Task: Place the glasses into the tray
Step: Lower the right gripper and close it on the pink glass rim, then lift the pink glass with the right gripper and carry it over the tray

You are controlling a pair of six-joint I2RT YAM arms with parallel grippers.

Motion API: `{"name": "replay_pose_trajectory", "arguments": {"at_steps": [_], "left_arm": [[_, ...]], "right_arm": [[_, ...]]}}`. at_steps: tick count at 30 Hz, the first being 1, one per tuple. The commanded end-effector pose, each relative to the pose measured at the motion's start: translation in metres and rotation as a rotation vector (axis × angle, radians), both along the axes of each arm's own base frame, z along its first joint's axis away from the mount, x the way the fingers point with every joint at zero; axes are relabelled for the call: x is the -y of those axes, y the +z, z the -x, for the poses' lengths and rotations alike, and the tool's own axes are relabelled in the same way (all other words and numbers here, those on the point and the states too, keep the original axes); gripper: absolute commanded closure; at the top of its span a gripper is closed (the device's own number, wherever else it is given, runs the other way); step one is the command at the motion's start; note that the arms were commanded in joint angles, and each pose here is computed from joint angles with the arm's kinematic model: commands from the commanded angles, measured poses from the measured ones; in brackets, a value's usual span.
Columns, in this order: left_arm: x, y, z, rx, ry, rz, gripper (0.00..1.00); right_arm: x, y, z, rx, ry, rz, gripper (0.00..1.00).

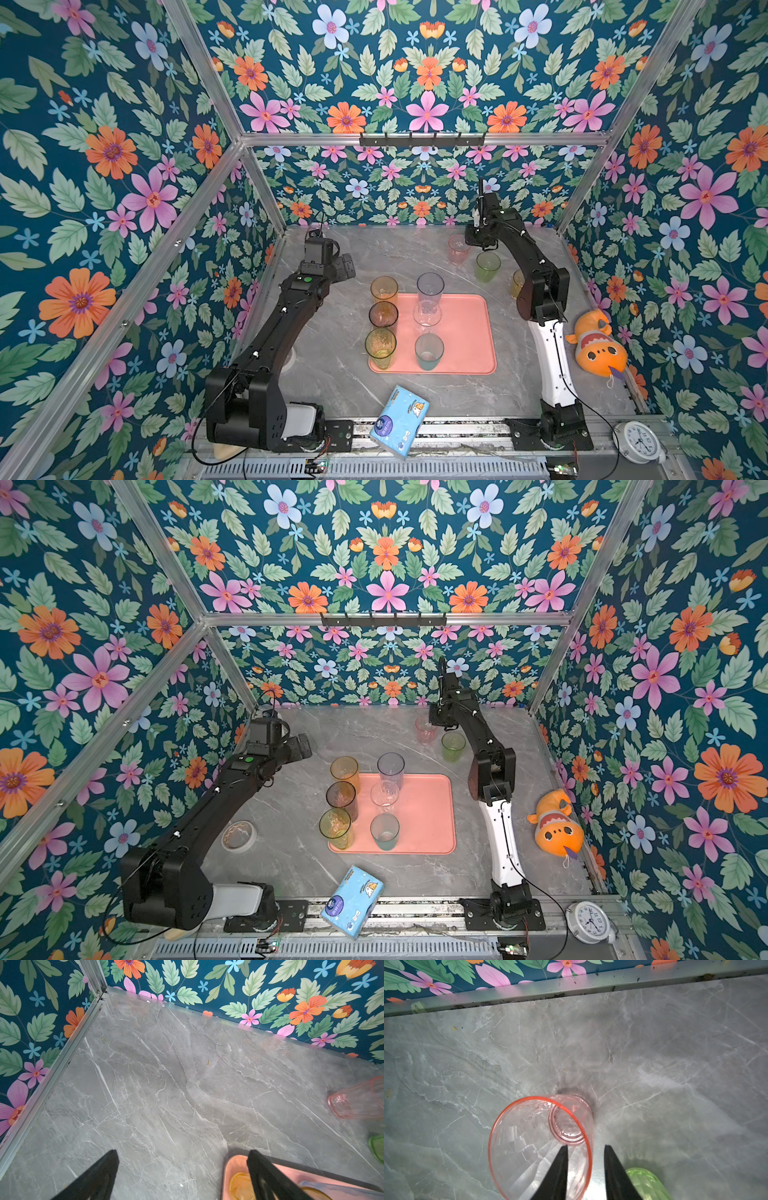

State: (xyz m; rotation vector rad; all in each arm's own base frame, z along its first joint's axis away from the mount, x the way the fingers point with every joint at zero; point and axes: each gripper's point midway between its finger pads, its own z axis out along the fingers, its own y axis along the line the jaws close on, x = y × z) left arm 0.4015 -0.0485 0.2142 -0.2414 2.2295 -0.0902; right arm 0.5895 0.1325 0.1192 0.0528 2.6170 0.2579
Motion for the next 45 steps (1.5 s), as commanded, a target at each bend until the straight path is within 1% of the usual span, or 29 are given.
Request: {"name": "replay_pose_trajectory", "arguments": {"at_steps": [1, 11, 15, 21, 26, 28, 35, 45], "left_arm": [[-0.001, 0.003, 0.0, 0.004, -0.004, -0.012, 0.01], [0.0, 0.0, 0.0, -0.005, -0.008, -0.008, 0.01], [0.0, 0.0, 0.0, -0.004, -0.009, -0.004, 0.01], [0.003, -0.003, 0.0, -0.013, -0.018, 0.008, 0.01], [0.002, -0.002, 0.001, -0.011, -0.014, 0.005, 0.01], [0.002, 0.0, 0.001, -0.007, -0.012, 0.004, 0.01], [0.002, 0.0, -0.001, -0.007, -0.014, 0.002, 0.01], [0.005, -0.001, -0.002, -0.007, -0.025, 0.015, 0.01]], "right_arm": [[-0.001, -0.001, 0.001, -0.004, 0.018, 0.008, 0.71], [-0.003, -0.008, 0.0, -0.013, 0.024, 0.005, 0.79], [-0.003, -0.008, -0.002, -0.007, 0.026, 0.003, 0.88], [-0.004, -0.01, -0.003, -0.008, 0.029, 0.005, 0.91], [-0.003, -0.003, -0.003, 0.003, 0.028, 0.004, 0.98], [-0.003, 0.006, -0.002, 0.012, 0.029, 0.003, 1.0], [-0.003, 0.049, 0.01, 0.054, 0.043, 0.0, 1.0], [0.001, 0.108, 0.047, 0.08, 0.06, 0.025, 1.0]]}}
